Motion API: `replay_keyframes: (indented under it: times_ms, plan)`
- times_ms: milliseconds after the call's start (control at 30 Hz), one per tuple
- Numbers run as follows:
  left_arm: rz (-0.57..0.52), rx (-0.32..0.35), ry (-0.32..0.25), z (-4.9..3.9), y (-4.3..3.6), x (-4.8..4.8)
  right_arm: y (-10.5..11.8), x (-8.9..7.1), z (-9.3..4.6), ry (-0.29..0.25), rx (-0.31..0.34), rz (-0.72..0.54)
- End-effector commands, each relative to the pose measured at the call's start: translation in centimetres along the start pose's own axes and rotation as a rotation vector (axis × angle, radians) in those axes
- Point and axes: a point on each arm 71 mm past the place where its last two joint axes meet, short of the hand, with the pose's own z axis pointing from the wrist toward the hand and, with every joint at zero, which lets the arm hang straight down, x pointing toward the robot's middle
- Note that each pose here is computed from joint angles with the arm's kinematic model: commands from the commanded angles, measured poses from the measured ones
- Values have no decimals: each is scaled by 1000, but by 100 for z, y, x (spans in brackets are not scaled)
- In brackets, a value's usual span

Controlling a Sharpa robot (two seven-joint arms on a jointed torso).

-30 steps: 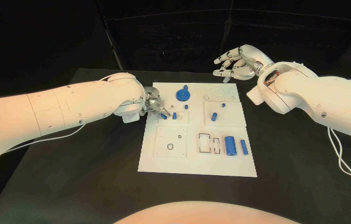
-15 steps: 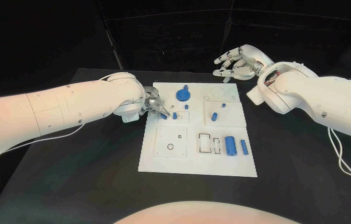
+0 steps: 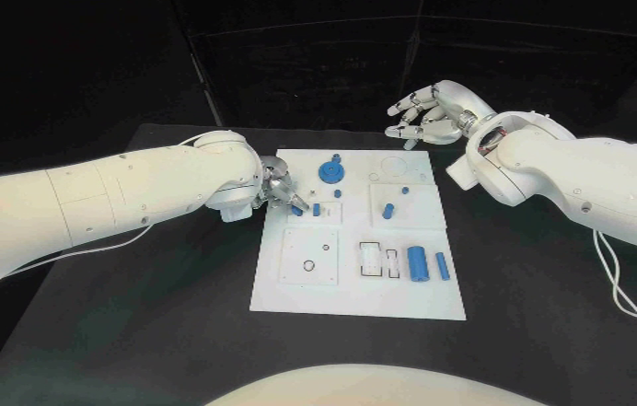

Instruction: Assemble the parts on the task board

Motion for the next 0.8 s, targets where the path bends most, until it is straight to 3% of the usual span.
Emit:
replay_keyframes:
  times_ms: [33,800]
  plan:
    - [8,-6,-1,-15,-3,-10,17,-5,7,-2,-8,2]
    - [15,-3,-7,-61,-41,-48,21,3,17,1,-9,2]
